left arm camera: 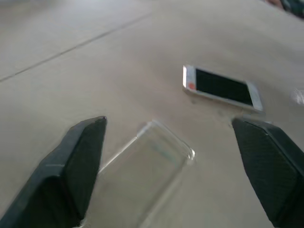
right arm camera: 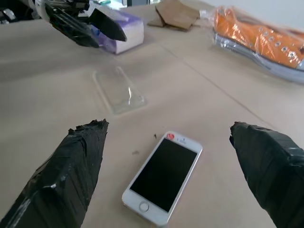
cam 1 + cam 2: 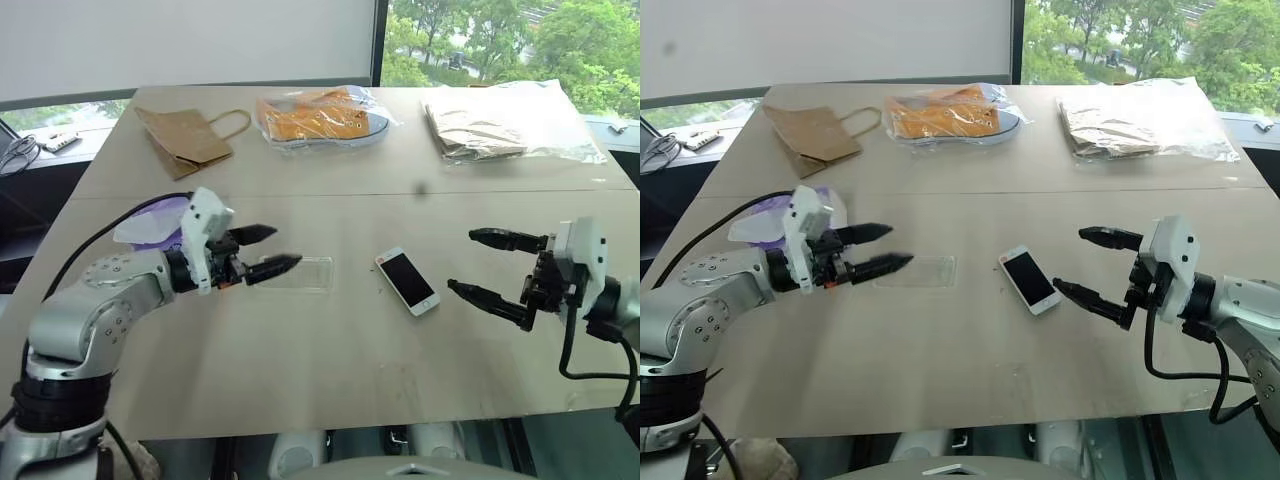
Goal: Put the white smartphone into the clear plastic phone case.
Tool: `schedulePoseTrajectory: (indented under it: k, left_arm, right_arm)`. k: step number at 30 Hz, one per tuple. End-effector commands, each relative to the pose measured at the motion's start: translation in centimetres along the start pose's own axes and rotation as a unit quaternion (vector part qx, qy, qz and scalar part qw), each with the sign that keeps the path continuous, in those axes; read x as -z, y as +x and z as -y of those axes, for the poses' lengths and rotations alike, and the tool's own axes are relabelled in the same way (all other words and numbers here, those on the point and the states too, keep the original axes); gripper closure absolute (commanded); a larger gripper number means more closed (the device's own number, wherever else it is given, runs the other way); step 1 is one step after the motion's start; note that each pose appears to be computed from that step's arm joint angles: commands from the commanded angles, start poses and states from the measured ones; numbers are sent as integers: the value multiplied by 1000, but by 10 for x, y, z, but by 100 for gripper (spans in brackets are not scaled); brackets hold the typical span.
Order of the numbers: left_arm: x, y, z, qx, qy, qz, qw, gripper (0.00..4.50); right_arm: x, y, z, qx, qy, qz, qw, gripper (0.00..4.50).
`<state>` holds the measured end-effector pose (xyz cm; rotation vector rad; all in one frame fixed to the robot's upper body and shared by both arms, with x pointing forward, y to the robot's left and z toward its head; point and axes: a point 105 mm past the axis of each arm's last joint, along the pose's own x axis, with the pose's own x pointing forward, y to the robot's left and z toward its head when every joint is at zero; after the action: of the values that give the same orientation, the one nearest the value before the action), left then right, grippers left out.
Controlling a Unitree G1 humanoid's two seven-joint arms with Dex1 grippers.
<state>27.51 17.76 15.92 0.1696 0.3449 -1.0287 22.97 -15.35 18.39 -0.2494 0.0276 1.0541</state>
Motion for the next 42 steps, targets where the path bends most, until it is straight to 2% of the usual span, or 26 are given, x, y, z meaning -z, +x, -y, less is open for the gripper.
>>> schedulePoseTrajectory:
  k: [1, 6, 13, 14, 16, 19, 23, 24, 29, 36, 42]
  left_arm:
    - [9, 0, 4, 66, 63, -50, 995, 15]
    - [23, 3, -11, 99, 105, -87, 986, 15]
    - [43, 19, -24, 133, 151, -116, 973, 15]
    - [47, 22, -26, 137, 155, -121, 971, 68]
    - [53, 26, -29, 146, 160, -127, 968, 122]
    - [59, 28, -30, 159, 163, -136, 964, 238]
    - [57, 30, -29, 168, 136, -123, 969, 431]
    - [57, 30, -28, 169, 133, -122, 969, 447]
    - [51, 33, -22, 177, 154, -109, 966, 447]
    - [24, 55, 23, 239, 157, -55, 957, 447]
    - [31, 67, 39, 250, 139, -56, 957, 447]
  right_arm:
    - [-10, -4, -13, -21, -17, 3, 1000, 0]
    - [8, -15, -21, -33, -18, -53, 998, 0]
    - [12, -23, -15, 1, -31, -59, 998, 0]
    - [12, -23, -15, 1, -31, -59, 998, 0]
    - [12, -23, -16, 1, -29, -58, 998, 0]
    - [11, -23, -17, 3, -29, -57, 998, 0]
    - [10, -25, -16, 15, -36, -57, 998, 0]
    - [10, -25, -16, 17, -36, -56, 998, 0]
    - [11, -23, -15, 23, -38, -52, 998, 0]
    - [11, -23, -6, 48, -38, -43, 997, 0]
    - [7, -21, -4, 54, -56, -36, 996, 0]
